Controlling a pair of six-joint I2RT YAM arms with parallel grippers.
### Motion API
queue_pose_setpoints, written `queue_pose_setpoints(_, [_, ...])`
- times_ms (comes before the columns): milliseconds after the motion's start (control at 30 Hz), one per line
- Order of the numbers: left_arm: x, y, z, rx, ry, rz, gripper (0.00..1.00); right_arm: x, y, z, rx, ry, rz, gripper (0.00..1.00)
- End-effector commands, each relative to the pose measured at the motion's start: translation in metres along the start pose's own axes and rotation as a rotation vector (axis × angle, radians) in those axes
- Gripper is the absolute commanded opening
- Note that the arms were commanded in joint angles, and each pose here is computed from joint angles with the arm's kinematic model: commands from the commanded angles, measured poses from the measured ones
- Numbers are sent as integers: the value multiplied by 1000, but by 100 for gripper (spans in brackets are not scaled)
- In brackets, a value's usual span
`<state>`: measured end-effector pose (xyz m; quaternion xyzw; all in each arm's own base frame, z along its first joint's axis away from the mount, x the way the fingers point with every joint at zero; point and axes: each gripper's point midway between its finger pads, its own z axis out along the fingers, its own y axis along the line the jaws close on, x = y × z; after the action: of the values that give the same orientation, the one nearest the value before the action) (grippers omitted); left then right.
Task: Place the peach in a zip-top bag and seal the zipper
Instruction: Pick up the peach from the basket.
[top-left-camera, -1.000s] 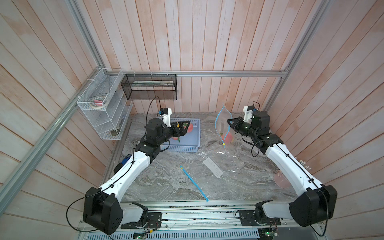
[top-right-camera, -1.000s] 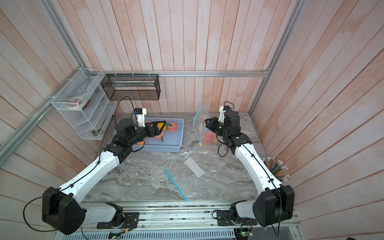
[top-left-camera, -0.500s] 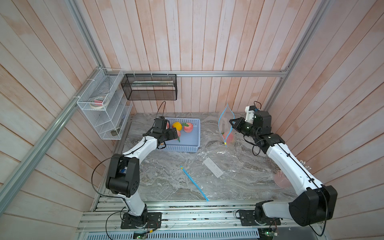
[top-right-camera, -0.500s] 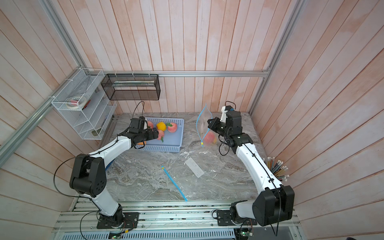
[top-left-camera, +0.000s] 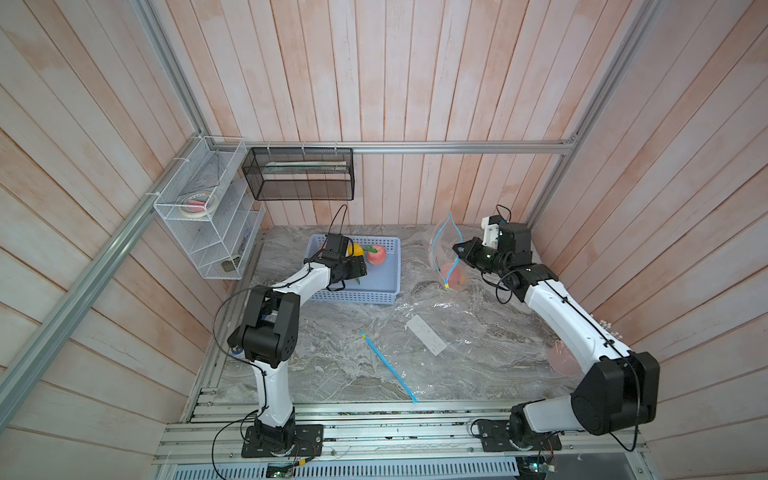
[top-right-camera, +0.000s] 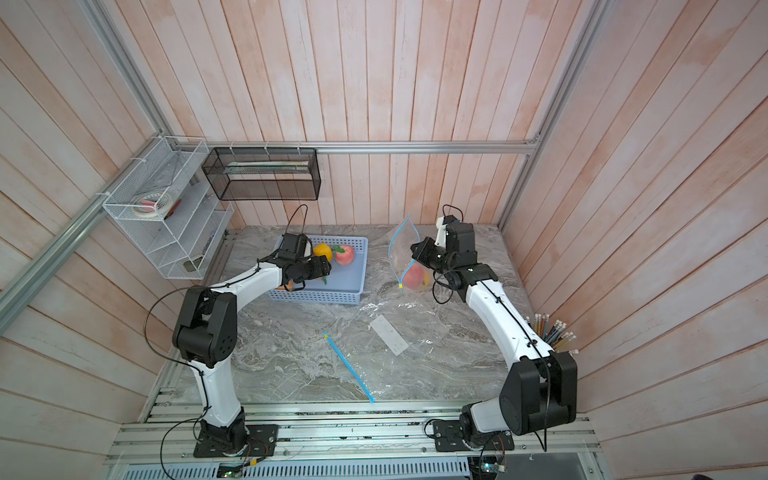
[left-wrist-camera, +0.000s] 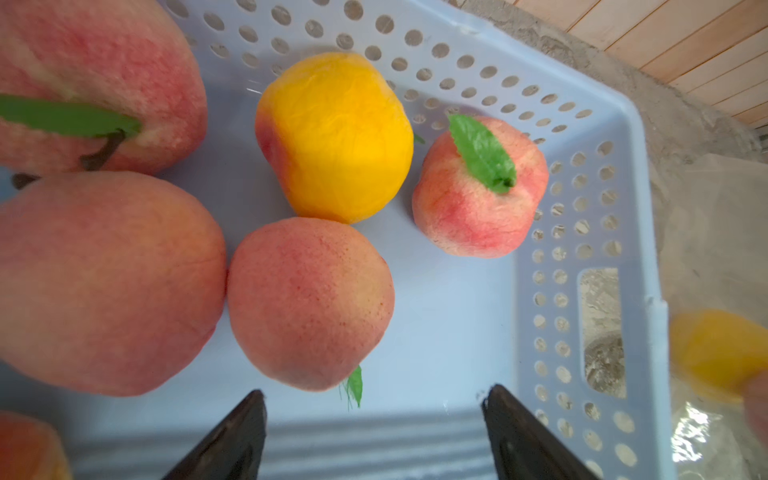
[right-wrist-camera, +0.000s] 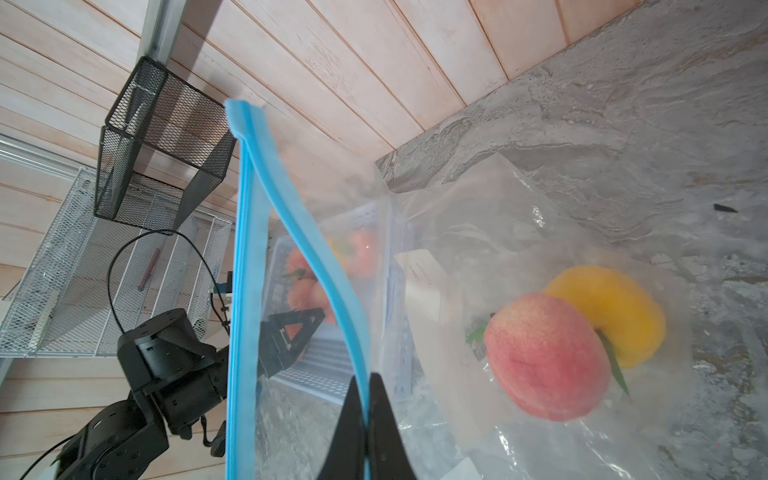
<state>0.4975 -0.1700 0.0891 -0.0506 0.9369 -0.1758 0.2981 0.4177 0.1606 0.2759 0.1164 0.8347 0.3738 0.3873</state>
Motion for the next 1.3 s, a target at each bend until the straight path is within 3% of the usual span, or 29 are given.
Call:
queue_pose_setpoints(0, [-9,0,8,-17,-6,-6,85,-6,6,1,-35,-12,-2,0])
queue_pose_setpoints(333, [-21,5,29,-55,-23,-12,86,-2,5,6,-43,1,10,0])
queue_pose_setpoints(667, [-1,14,50,-92,79,42,86,3,5,6,-60,11,22,0])
queue_pose_setpoints(833, [2,13,48,-92,87,61,73,5,7,7,-73,18,24,0])
queue_pose_setpoints(900, [-4,9,42,-84,67,64,66,6,8,7,-73,19,19,0])
queue_pose_setpoints(1033, [-20,-3,19,-56,10,69,64,7,10,6,-71,19,11,0])
queue_pose_setpoints(1267, [-45,-46,-61,82,-137,80,63,13,21,8,-49,29,-36,0])
